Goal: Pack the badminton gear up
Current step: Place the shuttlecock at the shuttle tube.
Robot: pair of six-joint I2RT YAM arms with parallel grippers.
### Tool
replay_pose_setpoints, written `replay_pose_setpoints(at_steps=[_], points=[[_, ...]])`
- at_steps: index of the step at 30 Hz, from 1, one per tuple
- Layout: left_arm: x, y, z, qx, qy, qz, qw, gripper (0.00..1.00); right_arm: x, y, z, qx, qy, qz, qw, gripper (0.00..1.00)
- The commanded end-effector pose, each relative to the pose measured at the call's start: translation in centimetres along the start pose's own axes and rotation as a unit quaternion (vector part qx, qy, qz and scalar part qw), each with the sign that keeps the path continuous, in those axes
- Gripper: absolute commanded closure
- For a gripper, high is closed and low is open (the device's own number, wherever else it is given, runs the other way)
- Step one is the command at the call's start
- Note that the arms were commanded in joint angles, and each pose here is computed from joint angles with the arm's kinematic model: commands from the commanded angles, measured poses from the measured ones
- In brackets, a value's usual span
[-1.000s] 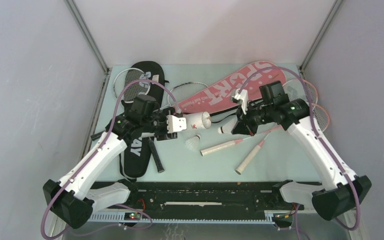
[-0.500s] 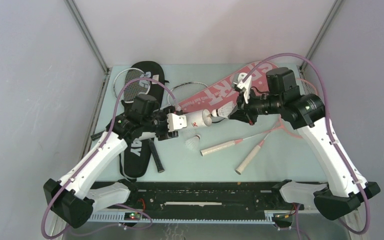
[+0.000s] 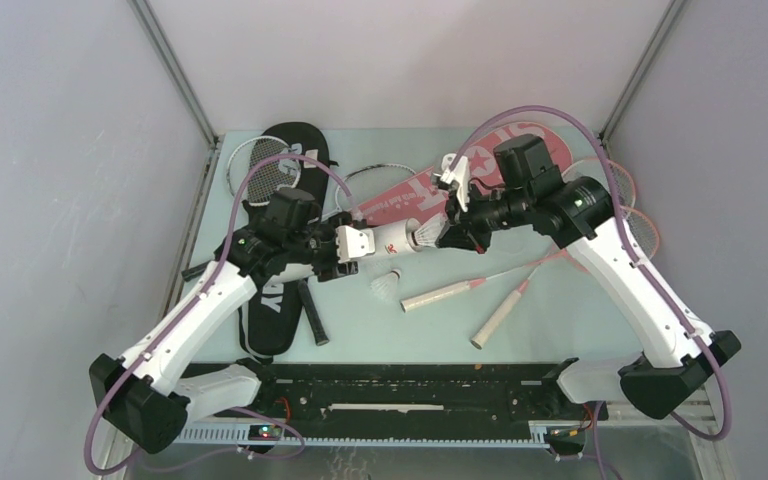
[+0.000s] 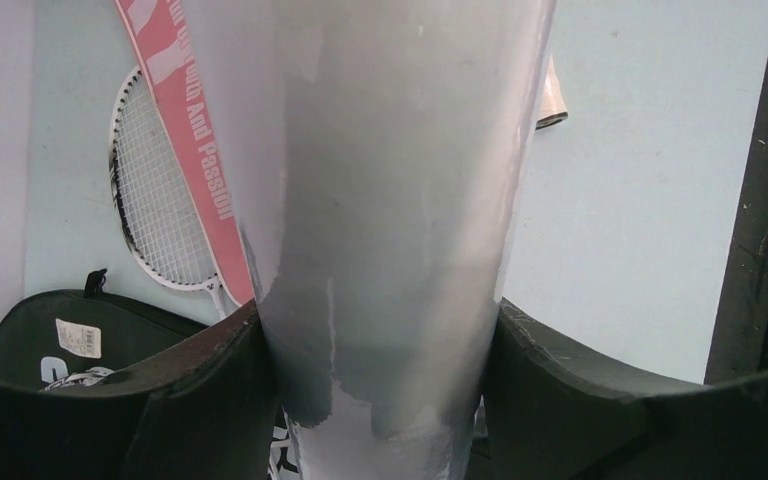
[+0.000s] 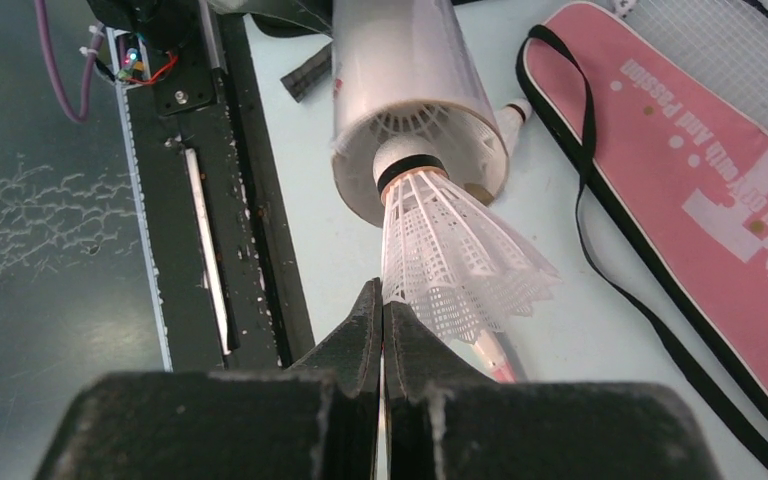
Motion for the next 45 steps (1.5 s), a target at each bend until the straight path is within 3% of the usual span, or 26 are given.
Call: replay_pose_setpoints(at_steps=[1,7,15,22,29,45], points=[[1.6,-0.2,-1.4,-0.029,0.007,-0.025,0.999,0.4,1.4,0.4,-1.1,-0.005,-0.008,-0.021,1.0,1.0],[1.4,0.0,-1.3,-0.033,0.005,-0.021,0.999,0.4,2.2,1.7,-1.4,0.006,-0.001,-0.063,0.998,0.99],[1.3,0.0,-1.4,-0.037,0.007,-0.02,0.999,0.4,3.0,2.7,-1.5,0.022,0.005,-0.11,0.994,0.89],[1.2,0.1,-1.2,-0.035,0.009,-0.02,0.999,0.4,3.4,2.5,-1.5,0.026,-0.002,-0.127,0.992,0.63],[1.2,0.1,-1.4,-0.04,0.006,-0.022,0.999,0.4,3.6,2.7,-1.0,0.031,-0.005,-0.133,0.991,0.44],[1.5,1.0,-4.0,-0.114,-0.061,-0.003,0.992,0.4,3.4,5.2,0.1,0.041,-0.017,-0.13,0.99,0.34]])
Point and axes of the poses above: each gripper's point midway between its finger pads, its own y axis out along the fingers, its own x axis along the line the jaws close on, z = x × y, the point moved 3 cm from there along -y, back along the fingers, and after that the axes turned 15 degrees about y, right-handed, at the moved point
